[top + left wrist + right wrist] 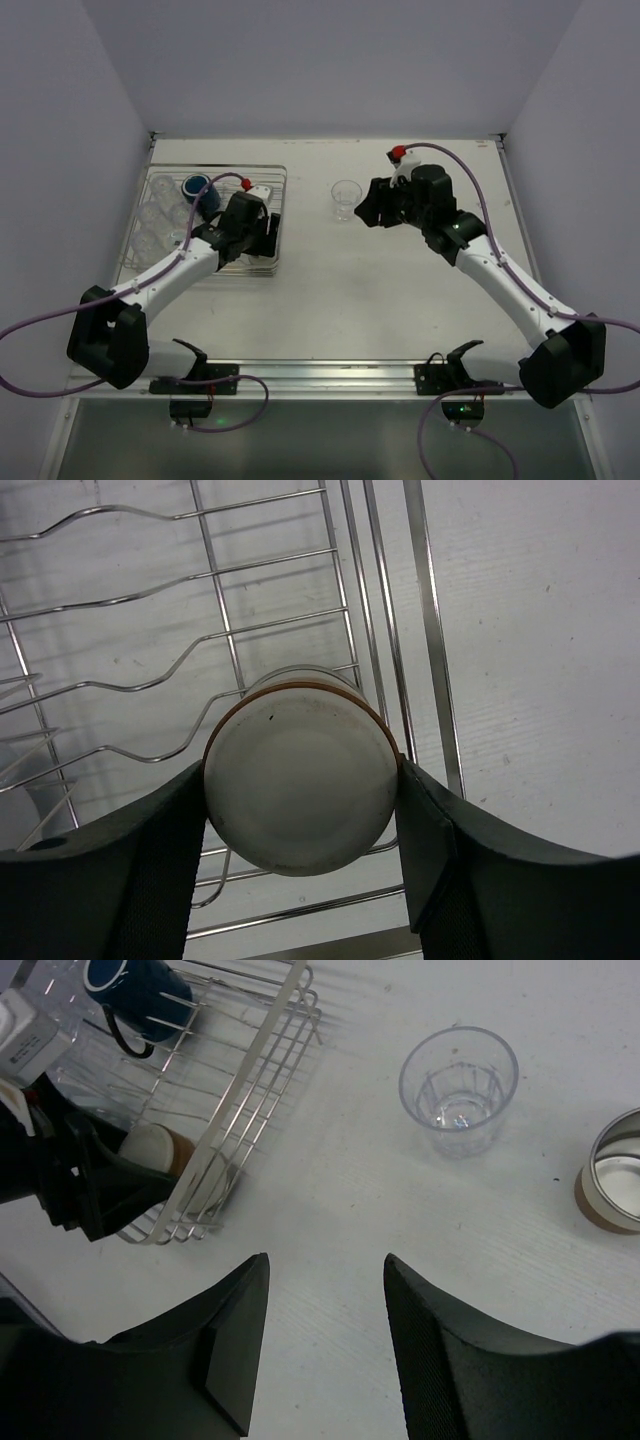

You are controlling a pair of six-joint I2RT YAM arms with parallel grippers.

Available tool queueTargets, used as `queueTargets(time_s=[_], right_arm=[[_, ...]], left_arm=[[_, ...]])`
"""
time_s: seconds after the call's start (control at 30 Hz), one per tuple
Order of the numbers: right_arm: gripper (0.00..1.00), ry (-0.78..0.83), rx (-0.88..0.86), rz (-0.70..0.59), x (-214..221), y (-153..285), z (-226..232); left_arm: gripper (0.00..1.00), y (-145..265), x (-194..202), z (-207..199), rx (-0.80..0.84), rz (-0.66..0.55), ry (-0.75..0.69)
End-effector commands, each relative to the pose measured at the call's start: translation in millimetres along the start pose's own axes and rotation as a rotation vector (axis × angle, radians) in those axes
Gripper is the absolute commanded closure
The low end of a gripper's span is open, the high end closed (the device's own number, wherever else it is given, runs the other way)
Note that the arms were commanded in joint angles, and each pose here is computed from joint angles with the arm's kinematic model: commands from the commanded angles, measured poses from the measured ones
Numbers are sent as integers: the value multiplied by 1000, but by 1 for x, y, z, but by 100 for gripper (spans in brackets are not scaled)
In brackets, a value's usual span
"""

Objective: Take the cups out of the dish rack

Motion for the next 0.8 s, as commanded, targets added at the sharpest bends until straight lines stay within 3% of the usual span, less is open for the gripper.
queueTargets(time_s=[0.0,0.07,0.17,0.33,0.5,0.73,0.77], right_arm=[[48,18,-75,-118,-24,15,19],[48,13,-100,-132,-27,19,23],[48,-5,-147,-166,-31,23,32],[46,-55,-338,-257,-37,26,63],[45,-126,-539,-404,-48,45,92],[44,-164,-706,-386,-24,52,118],[44,-164,-708,-379,-21,50,120]], left_arm=[[37,5,-21,-8,23,-76,3],[47,11,-26,-6,16,-108,5],[55,26,-39,-4,6,-175,13],[57,69,-75,-14,74,-323,65],[58,116,-95,-39,295,-432,136],[59,160,-87,-82,720,-466,261],[60,169,-94,-88,789,-515,268]])
Point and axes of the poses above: each gripper's point midway between its finger pads, its own y axis back along the fingers, its own z axis along the line the jaws close on, x = y × z, the point moved 4 cm from there along y, back along the fingers, and after that the axes turned 9 degrees about y, right-handed, at the moved point
